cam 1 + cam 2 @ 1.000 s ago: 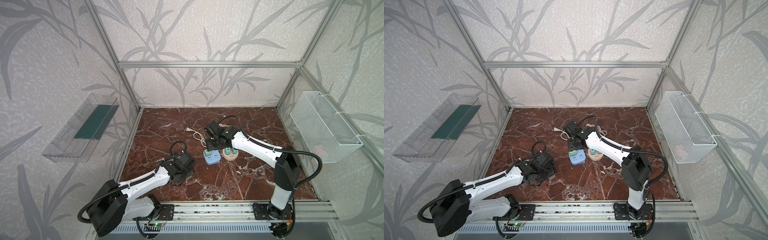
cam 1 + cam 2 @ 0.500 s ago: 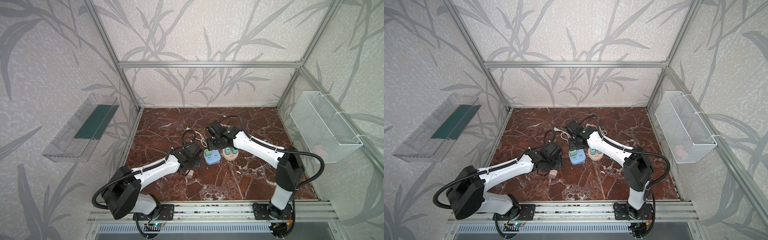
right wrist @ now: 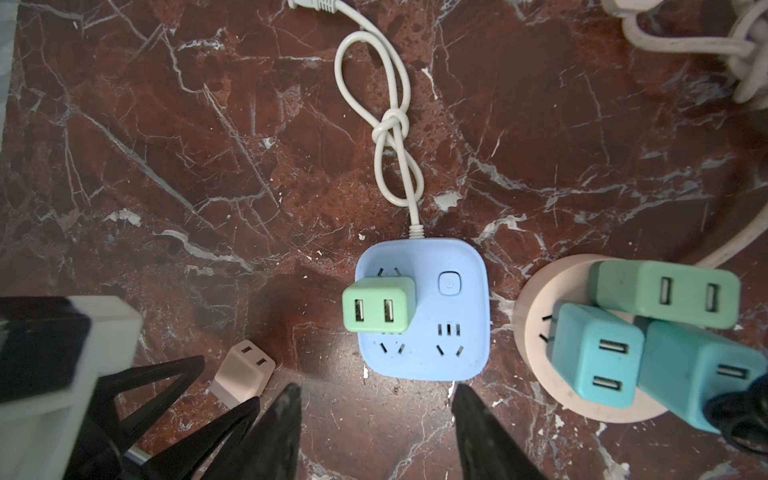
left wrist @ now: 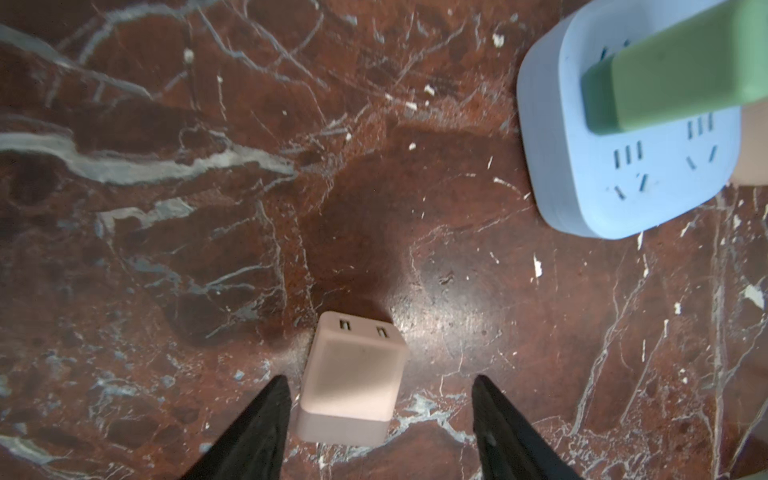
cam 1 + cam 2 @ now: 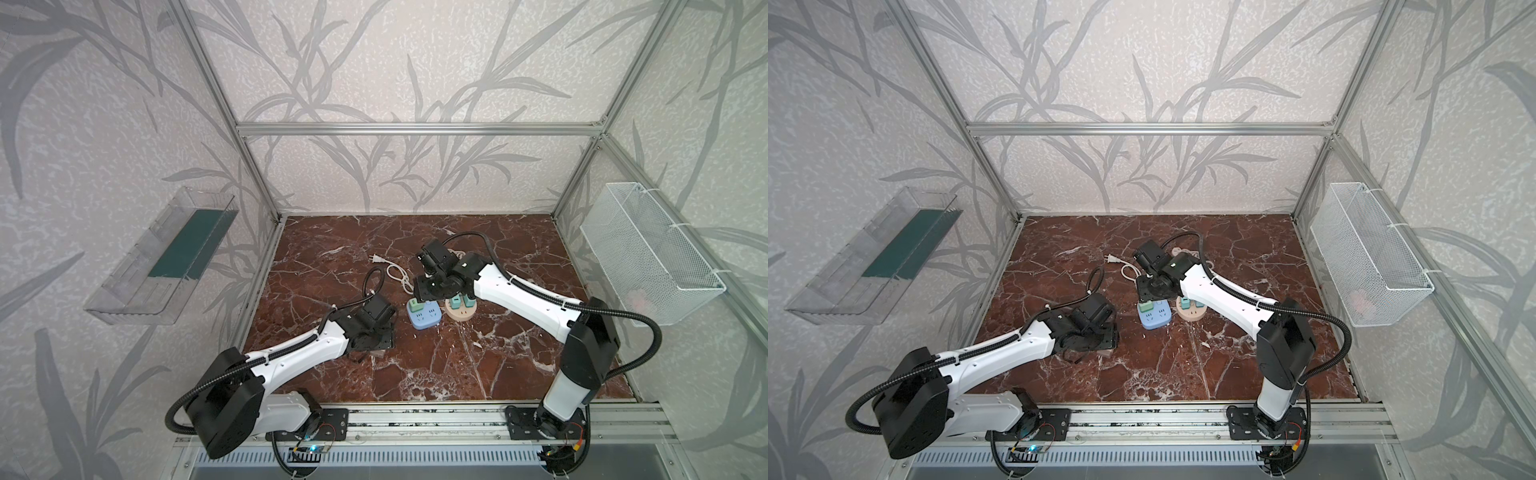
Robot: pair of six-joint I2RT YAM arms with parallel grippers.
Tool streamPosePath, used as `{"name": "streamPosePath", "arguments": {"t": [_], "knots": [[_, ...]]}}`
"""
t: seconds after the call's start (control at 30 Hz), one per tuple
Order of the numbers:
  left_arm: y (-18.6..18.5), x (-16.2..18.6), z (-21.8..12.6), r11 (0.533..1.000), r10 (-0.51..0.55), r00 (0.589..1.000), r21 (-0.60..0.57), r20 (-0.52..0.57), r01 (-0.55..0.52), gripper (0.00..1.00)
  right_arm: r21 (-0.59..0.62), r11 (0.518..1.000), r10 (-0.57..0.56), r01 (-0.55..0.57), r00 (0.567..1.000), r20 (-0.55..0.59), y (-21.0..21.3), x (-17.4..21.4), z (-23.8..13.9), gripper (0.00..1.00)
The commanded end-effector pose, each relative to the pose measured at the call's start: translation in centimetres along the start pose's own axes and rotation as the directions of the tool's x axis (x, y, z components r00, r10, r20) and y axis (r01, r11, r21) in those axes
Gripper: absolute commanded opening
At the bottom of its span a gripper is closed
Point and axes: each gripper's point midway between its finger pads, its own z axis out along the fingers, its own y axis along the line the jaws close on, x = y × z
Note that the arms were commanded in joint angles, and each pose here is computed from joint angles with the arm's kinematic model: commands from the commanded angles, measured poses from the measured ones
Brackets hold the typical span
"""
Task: Insert the plug
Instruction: 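Lower the left gripper onto the pink adapter and close on it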
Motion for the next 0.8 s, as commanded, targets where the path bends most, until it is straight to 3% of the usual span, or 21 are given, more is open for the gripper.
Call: {"name": "streamPosePath", "arguments": {"t": [0.0,0.23,0.77], "knots": [[-0.3,0.4,0.5,0.999,0.023,1.000,0.028,-0.012,-0.023,0.68,-0.068,0.998,-0.010,0.011,1.000,0.019,0.8,0.0,-2.1,0.57],[-0.5,0.9,1.6,0.999,0.019,1.000,0.048,-0.020,-0.018,0.66,-0.099,0.995,-0.016,0.019,1.000,0.026,1.1,0.2,-3.0,0.56],[0.1,2.0,2.2,0.998,0.052,0.998,0.039,-0.035,-0.051,0.60,-0.209,0.977,0.032,-0.051,0.995,-0.090,1.9,1.8,-1.9,0.56]]}}
